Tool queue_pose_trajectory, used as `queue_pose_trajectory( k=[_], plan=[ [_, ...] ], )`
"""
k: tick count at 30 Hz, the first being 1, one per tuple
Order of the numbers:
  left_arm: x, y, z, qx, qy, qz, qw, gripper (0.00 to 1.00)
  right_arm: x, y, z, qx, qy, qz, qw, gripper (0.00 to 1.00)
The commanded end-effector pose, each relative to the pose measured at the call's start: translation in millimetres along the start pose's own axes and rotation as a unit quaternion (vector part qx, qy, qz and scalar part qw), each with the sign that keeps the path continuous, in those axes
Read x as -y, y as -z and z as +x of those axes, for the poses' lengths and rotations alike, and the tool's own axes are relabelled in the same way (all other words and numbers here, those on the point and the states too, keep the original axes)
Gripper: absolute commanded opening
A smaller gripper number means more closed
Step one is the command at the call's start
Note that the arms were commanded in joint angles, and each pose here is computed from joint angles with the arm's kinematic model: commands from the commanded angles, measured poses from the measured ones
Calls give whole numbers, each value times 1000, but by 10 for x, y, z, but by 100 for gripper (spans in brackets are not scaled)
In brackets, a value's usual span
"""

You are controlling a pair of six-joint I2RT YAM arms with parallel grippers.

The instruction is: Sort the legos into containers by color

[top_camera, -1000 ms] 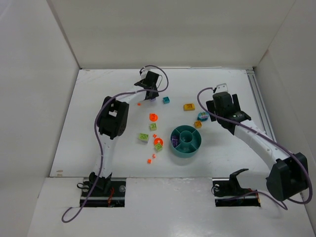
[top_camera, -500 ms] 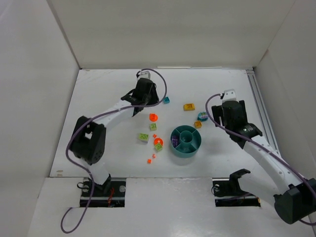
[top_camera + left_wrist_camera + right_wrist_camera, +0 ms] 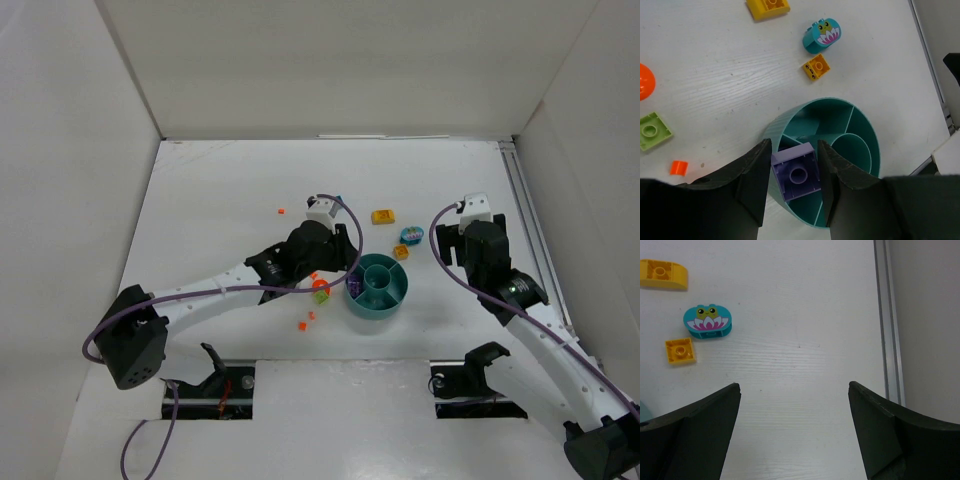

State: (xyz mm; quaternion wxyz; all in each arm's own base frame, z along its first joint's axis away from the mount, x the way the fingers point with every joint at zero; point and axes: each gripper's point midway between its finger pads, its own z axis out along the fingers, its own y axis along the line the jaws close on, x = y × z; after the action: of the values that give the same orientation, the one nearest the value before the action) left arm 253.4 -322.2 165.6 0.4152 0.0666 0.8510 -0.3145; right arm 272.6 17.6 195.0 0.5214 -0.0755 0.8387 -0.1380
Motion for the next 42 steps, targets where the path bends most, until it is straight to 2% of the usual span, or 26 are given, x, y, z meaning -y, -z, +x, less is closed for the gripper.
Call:
queue_pose_trajectory(
  k=[1,9,19,23,30,34,35,36,39,42],
  plan=[
    [213,62,-146,36,23,38,998,19,-13,27,-23,9,2,-6,1000,93],
    [314,51,39,16,26,40,999,24,-30,9,54,1,6,-6,1000,93],
    [225,-9,194,-6,26,15,1000,24,-31,9,54,1,6,-6,1000,93],
    [190,29,227,-7,31,14,999,34,-31,9,54,1,6,-6,1000,94],
    [216,35,284,-13,34,20,999,35,-39,0,93,-3,9,-7,1000,94],
    [244,36,277,-13,35,26,999,46,-39,0,93,-3,9,-7,1000,94],
    [261,60,247,-9,36,30,999,55,-39,0,93,-3,9,-7,1000,94],
    [262,60,247,-9,36,30,999,59,-39,0,93,-3,9,-7,1000,94],
    [289,121,216,-5,38,39,998,68,-39,0,93,-3,9,-7,1000,94],
    [240,199,175,3,38,30,999,73,-39,0,93,-3,9,-7,1000,94]
  ],
)
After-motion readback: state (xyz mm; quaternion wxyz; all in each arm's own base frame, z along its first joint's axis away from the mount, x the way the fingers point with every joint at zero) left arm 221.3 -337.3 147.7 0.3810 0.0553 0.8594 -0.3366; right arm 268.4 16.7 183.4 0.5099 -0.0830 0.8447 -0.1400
